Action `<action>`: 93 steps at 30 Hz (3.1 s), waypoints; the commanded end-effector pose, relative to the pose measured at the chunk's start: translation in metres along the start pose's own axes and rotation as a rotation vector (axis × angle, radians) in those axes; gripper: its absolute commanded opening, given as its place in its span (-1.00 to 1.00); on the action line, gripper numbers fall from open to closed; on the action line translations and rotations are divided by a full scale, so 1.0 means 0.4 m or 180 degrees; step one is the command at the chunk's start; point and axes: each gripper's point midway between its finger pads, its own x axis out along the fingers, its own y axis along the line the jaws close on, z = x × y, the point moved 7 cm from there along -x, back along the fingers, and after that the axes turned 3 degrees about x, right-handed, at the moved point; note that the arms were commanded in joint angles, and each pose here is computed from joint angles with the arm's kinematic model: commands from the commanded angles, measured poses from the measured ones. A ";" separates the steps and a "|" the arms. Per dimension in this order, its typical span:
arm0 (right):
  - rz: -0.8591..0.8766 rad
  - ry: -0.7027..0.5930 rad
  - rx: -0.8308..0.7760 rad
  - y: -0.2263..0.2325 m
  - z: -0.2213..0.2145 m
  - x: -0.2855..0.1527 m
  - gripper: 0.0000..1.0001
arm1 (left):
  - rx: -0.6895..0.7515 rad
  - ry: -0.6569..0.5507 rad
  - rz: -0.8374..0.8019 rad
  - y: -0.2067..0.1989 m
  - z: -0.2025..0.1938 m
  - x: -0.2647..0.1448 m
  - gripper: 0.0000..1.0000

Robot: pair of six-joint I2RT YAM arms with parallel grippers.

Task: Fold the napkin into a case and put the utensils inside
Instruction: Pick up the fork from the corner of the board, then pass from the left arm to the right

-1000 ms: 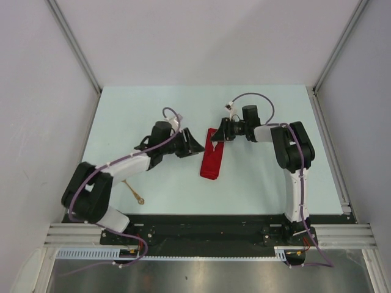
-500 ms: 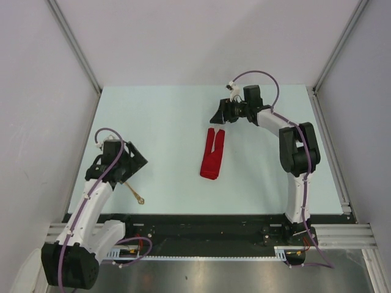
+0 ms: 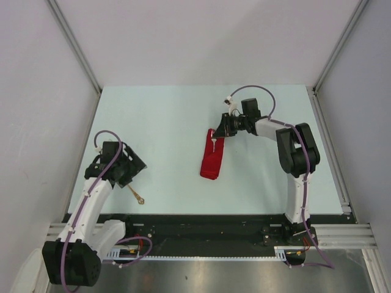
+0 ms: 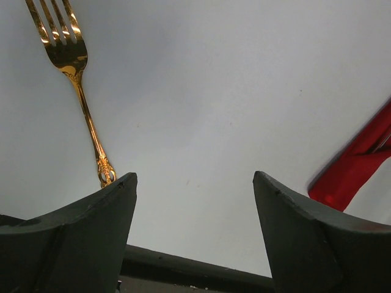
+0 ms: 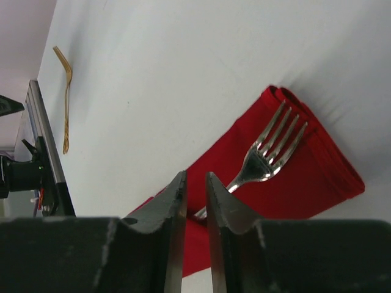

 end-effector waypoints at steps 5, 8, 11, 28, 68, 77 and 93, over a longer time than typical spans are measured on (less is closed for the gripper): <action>-0.0097 -0.0335 -0.0219 0.083 0.049 -0.075 -0.49 | -0.0333 -0.0130 0.0040 0.029 0.043 -0.004 0.75; -0.0427 -0.0472 -0.0285 0.127 0.047 -0.084 -0.26 | -0.0657 0.0013 0.0334 0.094 0.044 0.022 0.77; -0.0530 -0.0536 -0.0498 0.207 0.042 -0.091 -0.09 | -0.0930 0.0054 0.0621 0.148 0.065 0.050 0.77; 0.0085 -0.0493 -0.0804 0.380 -0.064 -0.086 0.14 | -0.0139 -0.0515 0.1015 0.190 0.286 0.198 0.41; 0.0748 -0.0290 -0.1245 0.455 -0.089 -0.015 0.24 | 0.1371 -0.0244 -0.1059 -0.248 0.127 0.026 -1.00; 0.1095 -0.0229 -0.1077 0.516 -0.152 0.052 0.28 | 0.1735 -0.0091 -0.1687 -0.417 0.011 -0.083 -1.00; 0.1110 -0.0717 -0.0256 0.486 -0.136 0.046 -1.00 | 0.1594 -0.0486 -0.1816 -0.451 0.003 -0.179 0.34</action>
